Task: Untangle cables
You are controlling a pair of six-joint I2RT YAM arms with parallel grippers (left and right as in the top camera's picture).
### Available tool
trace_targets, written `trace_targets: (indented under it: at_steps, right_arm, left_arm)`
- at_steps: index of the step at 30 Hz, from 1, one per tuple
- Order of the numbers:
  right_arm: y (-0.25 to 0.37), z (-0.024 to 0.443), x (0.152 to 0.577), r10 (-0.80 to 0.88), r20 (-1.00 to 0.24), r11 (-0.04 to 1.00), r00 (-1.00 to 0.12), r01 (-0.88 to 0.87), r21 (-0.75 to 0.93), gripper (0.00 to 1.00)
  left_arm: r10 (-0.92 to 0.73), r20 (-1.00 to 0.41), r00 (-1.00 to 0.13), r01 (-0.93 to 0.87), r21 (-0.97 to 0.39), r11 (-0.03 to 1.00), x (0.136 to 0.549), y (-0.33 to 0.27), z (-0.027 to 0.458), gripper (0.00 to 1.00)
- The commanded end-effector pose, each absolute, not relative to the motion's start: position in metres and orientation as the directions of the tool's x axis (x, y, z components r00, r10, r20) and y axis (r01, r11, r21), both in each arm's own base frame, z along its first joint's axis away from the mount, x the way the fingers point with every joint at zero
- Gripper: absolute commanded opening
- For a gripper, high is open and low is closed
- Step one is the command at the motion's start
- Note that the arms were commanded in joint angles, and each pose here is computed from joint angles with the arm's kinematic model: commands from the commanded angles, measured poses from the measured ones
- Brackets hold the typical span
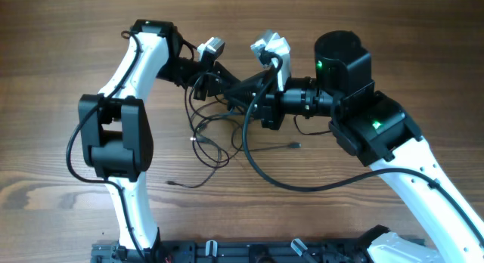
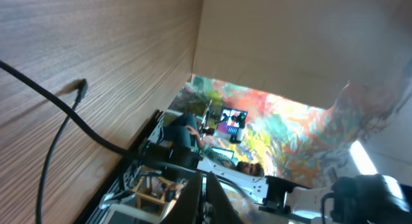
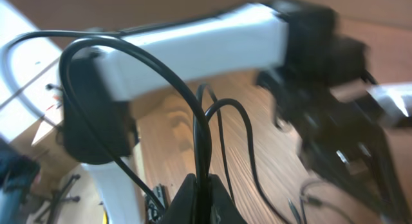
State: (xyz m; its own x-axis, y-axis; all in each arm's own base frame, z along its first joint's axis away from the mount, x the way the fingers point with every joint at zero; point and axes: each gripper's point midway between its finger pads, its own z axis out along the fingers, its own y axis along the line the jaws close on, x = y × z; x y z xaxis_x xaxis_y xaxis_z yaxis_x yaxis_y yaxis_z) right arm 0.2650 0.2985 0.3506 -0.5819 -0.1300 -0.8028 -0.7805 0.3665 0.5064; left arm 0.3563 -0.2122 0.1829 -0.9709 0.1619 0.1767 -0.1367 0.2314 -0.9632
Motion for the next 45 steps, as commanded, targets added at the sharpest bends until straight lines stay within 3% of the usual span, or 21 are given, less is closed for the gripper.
trace_targets:
  at_steps: [1, 5, 6, 9, 11, 15, 17, 20, 26, 28, 31, 34, 37, 39, 42, 45]
  right_arm:
    - [0.285, 0.343, 0.281, -0.082, -0.764, 0.481, -0.64, -0.697, 0.532, 0.05]
    - [0.288, 0.35, 0.282, -0.078, -0.792, 0.459, -0.606, -0.727, 0.511, 0.04]
    - [0.291, 0.356, 0.28, -0.082, -0.813, 0.433, -0.577, -0.755, 0.492, 0.05]
    - [0.302, 0.375, 0.269, -0.105, -0.886, 0.297, -0.452, -0.864, 0.405, 0.05]
    - [0.31, 0.381, 0.266, -0.104, -0.908, 0.215, -0.406, -0.9, 0.378, 0.05]
    - [0.321, 0.366, 0.279, -0.107, -0.886, 0.207, -0.451, -0.882, 0.423, 0.05]
    - [0.324, 0.358, 0.285, -0.116, -0.882, 0.21, -0.457, -0.879, 0.428, 0.05]
    - [0.327, 0.35, 0.289, -0.124, -0.874, 0.215, -0.47, -0.872, 0.439, 0.05]
    - [0.325, 0.347, 0.299, -0.114, -0.876, 0.269, -0.469, -0.863, 0.427, 0.04]
    - [0.321, 0.344, 0.311, -0.1, -0.876, 0.332, -0.472, -0.846, 0.418, 0.04]
    - [0.31, 0.343, 0.328, -0.075, -0.883, 0.41, -0.464, -0.821, 0.397, 0.04]
    - [0.302, 0.349, 0.339, -0.053, -0.902, 0.43, -0.429, -0.825, 0.367, 0.04]
    - [0.303, 0.357, 0.342, -0.086, -0.953, 0.418, -0.29, -0.879, 0.23, 0.04]
    - [0.302, 0.36, 0.343, -0.089, -0.962, 0.417, -0.258, -0.887, 0.199, 0.04]
    - [0.293, 0.36, 0.35, -0.03, -0.93, 0.443, -0.366, -0.839, 0.316, 0.04]
    - [0.284, 0.36, 0.348, 0.024, -0.867, 0.401, -0.497, -0.79, 0.464, 0.04]
  left_arm:
    - [0.038, 0.154, -0.987, -0.145, -0.973, 0.182, 0.38, -0.169, 0.193, 0.04]
    - [-0.044, 0.093, -0.995, -0.1, -0.971, 0.216, 0.383, -0.133, 0.213, 0.04]
    - [-0.045, 0.08, -0.996, -0.089, -0.969, 0.231, 0.381, -0.13, 0.216, 0.14]
    - [-0.037, 0.068, -0.997, -0.075, -0.968, 0.238, 0.374, -0.133, 0.227, 0.68]
    - [-0.015, 0.05, -0.999, -0.052, -0.969, 0.24, 0.37, -0.141, 0.231, 0.85]
    - [0.052, 0.028, -0.998, -0.016, -0.973, 0.23, 0.36, -0.165, 0.234, 0.98]
    - [0.081, 0.06, -0.995, -0.043, -0.979, 0.2, 0.352, -0.18, 0.24, 0.99]
    - [0.117, 0.103, -0.988, -0.078, -0.977, 0.198, 0.341, -0.194, 0.243, 0.89]
    - [0.146, 0.143, -0.979, -0.116, -0.977, 0.181, 0.331, -0.206, 0.248, 0.8]
    - [0.161, 0.134, -0.978, -0.096, -0.97, 0.225, 0.328, -0.205, 0.241, 0.75]
    - [0.183, 0.099, -0.978, -0.039, -0.952, 0.303, 0.325, -0.195, 0.226, 0.75]
    - [0.161, 0.097, -0.982, -0.047, -0.956, 0.29, 0.329, -0.19, 0.229, 0.76]
    - [0.147, 0.096, -0.985, -0.054, -0.962, 0.267, 0.332, -0.189, 0.232, 0.76]
    - [0.138, 0.093, -0.986, -0.058, -0.969, 0.24, 0.334, -0.19, 0.237, 0.74]
    - [0.13, -0.002, -0.992, 0.034, -0.969, 0.244, 0.342, -0.179, 0.234, 0.72]
    - [0.104, -0.092, -0.99, 0.124, -0.922, 0.366, 0.357, -0.145, 0.213, 0.73]
